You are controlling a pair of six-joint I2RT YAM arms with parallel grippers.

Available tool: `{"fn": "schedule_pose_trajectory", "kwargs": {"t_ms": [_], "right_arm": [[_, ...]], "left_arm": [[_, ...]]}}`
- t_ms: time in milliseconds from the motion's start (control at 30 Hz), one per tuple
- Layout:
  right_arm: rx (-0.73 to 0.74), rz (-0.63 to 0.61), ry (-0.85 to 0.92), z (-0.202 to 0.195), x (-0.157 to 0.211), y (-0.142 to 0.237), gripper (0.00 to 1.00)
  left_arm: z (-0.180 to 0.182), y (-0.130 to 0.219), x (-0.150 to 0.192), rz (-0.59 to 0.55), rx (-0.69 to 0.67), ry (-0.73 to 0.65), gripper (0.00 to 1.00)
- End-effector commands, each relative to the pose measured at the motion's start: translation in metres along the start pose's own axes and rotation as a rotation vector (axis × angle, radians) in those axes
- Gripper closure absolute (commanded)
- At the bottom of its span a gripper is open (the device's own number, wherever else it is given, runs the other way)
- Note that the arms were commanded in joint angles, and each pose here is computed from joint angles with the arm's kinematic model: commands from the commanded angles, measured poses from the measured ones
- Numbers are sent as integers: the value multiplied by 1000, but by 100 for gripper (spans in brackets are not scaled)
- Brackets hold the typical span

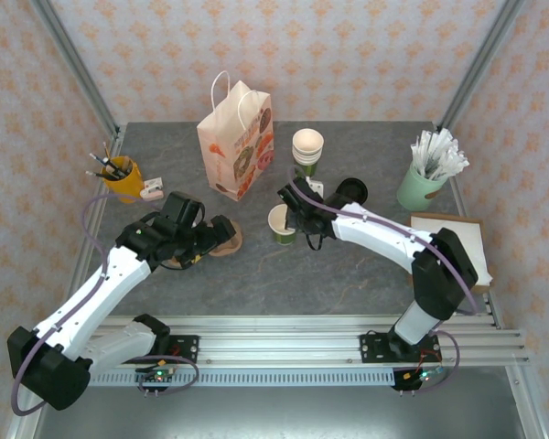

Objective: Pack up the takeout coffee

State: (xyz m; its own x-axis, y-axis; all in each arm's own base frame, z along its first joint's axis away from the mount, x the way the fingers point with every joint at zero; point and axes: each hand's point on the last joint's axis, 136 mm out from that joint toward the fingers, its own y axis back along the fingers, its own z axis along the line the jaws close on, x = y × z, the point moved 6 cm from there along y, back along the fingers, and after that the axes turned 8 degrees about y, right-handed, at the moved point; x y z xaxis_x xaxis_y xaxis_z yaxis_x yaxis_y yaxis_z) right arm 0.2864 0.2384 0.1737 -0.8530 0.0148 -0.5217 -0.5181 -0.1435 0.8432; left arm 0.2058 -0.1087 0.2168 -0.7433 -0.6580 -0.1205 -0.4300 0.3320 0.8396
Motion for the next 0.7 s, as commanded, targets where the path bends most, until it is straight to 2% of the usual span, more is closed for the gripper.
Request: {"fn": "schedule_pose_trajectory", "kwargs": {"t_ms": [0,100,200,333,500,567,667], "right_arm": [[18,-2,-1,-3,5,-3,89],[14,8,3,-3,6,-2,85],[9,-4,4,-3,0,10,68],[-17,-64,7,-5,-22,47,53],[26,-114,-101,-57,-48,76,38],[52,-96,-135,-86,-53,70,35],[1,-36,-139,-119,-65,49,35]], "left_arm": [[-1,-3,1,8,-4,-1,0],[-2,-4,1,9,-5,-2,0],[-2,-4,1,9,-5,-3,0],[0,-3,1,5,-19,-13,0],[-1,-5,0,5,-26,-20,0],[-3,-7,-2,5,-23,-20,0],[-10,-9,-3,6,-1,-24,0]]}}
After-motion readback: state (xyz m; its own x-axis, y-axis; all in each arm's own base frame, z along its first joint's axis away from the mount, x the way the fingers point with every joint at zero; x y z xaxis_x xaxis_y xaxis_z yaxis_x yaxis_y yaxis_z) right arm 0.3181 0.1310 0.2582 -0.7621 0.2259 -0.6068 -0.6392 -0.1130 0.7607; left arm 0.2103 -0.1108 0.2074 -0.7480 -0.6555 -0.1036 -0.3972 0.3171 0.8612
